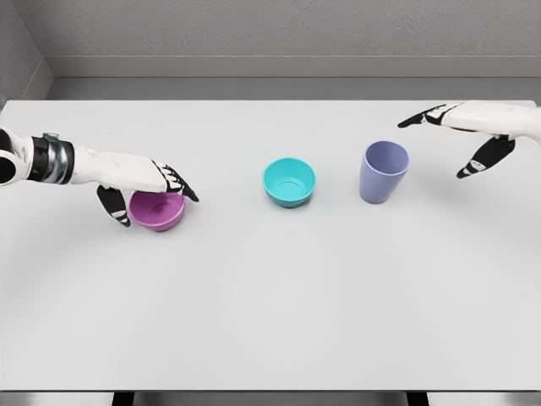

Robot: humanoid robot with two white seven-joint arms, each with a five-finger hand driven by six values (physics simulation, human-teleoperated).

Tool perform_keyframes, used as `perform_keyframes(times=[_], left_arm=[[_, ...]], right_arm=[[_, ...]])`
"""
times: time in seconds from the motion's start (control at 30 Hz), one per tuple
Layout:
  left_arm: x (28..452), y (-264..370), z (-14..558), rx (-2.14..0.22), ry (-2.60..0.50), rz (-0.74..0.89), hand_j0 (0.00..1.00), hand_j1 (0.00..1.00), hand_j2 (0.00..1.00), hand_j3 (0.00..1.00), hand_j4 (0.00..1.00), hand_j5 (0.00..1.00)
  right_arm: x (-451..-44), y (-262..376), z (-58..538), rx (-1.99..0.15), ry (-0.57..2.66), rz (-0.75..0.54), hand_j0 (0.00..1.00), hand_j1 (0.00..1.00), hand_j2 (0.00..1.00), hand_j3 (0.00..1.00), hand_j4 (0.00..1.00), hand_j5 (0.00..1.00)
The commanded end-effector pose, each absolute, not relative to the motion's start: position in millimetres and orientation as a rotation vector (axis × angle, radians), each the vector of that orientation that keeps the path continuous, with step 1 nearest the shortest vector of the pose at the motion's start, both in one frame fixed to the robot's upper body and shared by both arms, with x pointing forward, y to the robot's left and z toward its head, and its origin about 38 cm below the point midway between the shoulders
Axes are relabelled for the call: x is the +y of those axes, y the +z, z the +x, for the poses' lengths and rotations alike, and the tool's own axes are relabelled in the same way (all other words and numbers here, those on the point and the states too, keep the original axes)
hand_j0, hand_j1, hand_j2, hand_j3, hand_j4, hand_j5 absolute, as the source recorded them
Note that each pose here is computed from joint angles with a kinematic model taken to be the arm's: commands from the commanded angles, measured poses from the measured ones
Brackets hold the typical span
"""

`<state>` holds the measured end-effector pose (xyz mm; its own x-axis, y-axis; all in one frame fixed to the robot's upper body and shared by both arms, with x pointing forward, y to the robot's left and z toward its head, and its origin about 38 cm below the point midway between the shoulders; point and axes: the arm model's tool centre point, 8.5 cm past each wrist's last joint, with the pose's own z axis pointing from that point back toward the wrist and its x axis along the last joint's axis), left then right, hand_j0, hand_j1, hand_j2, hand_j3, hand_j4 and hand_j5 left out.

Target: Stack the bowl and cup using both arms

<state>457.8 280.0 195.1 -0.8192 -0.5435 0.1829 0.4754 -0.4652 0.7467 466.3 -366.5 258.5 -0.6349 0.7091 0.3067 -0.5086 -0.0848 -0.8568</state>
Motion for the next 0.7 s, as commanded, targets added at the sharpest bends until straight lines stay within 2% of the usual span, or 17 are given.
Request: perform_keyframes(times=[0.0, 0.67], left_arm=[[279.0, 195.2, 458.7, -1.127, -2.266, 0.105, 1.00, 1.00, 1.00, 1.00, 1.00, 1.00], [275.3, 187.2, 461.5, -1.120, -2.259, 0.094, 1.00, 1.00, 1.00, 1.00, 1.00, 1.00]], right_arm=[[-359.8, 257.9, 468.5, -1.356, 1.823, -0.219, 1.00, 1.00, 1.00, 1.00, 1.00, 1.00], [-328.3, 238.4, 476.3, -1.378, 1.838, -0.144, 1.00, 1.00, 1.00, 1.00, 1.00, 1.00]])
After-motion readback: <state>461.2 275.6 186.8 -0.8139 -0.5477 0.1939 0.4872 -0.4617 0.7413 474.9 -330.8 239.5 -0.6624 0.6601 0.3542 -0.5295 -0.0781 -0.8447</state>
